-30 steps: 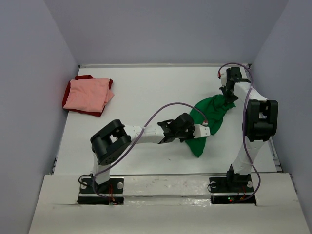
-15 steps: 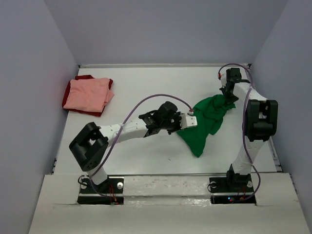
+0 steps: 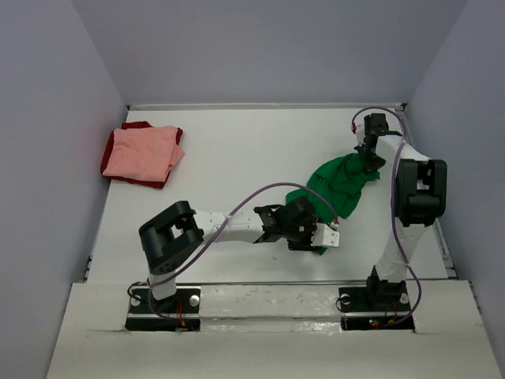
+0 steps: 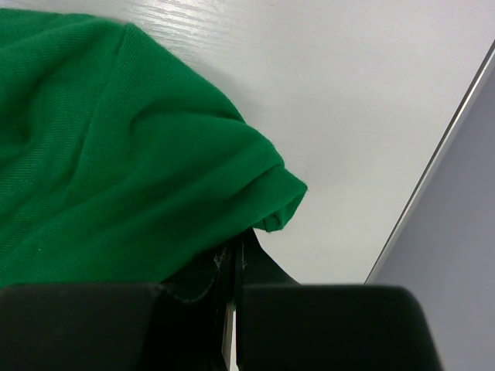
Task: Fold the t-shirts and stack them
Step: Move the tshirt to the center of the board, then flatten the tshirt out
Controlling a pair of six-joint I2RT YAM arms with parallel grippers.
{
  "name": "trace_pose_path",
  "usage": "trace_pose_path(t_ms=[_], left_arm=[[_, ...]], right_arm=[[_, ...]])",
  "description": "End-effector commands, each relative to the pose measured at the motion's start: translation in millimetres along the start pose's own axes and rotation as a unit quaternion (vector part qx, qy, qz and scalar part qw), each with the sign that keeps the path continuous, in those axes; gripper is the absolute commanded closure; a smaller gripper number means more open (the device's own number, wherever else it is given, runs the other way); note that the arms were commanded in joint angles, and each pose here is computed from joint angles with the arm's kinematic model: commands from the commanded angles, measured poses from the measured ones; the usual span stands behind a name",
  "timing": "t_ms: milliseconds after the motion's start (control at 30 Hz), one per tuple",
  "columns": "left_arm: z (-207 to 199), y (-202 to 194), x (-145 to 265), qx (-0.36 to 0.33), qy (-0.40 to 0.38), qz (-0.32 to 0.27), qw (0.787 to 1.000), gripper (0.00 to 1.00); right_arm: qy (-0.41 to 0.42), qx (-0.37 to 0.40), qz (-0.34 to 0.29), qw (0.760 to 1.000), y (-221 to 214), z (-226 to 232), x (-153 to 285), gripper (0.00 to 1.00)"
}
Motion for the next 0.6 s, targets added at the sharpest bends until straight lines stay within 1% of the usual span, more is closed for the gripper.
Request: trace_pose_path(t_ms=[0,200,333,567], left_arm=[[23.1,25.4,-2.7,-0.025,0.032,-0.023,0.999,0.45],[36.3,38.8,-10.1,-0.022,0.047,-0.035,0.998,0.45],[34.8,50.2,-17.2,-0.026,0.039,-0.044,0.998,0.45],[2.5,75.1,-29.8,-0.04,-0.01,-0.061,0.997,0.45]], right_arm=[[-0.003,0.001,-0.011,1.0,4.1,-0.9,0.8,1.0],[-0.001,0.006,-0.009,1.0,3.1,-0.1,-0.5,1.0],[-0.001,0.008,-0.005,1.0,1.1,0.4,-2.7,1.0],[-0.005,0.012,-0.002,1.0,-1.0,-0.6,-4.0,1.0]])
Point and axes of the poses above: each gripper's point midway between its finger pads, its own x axis back along the fingers, its own z axis along the line the jaws close on, y = z × x, the point moved 1 cm from there along x, back along the fingers, and after that the axes turned 13 degrees about -x, right-handed, at the moved point
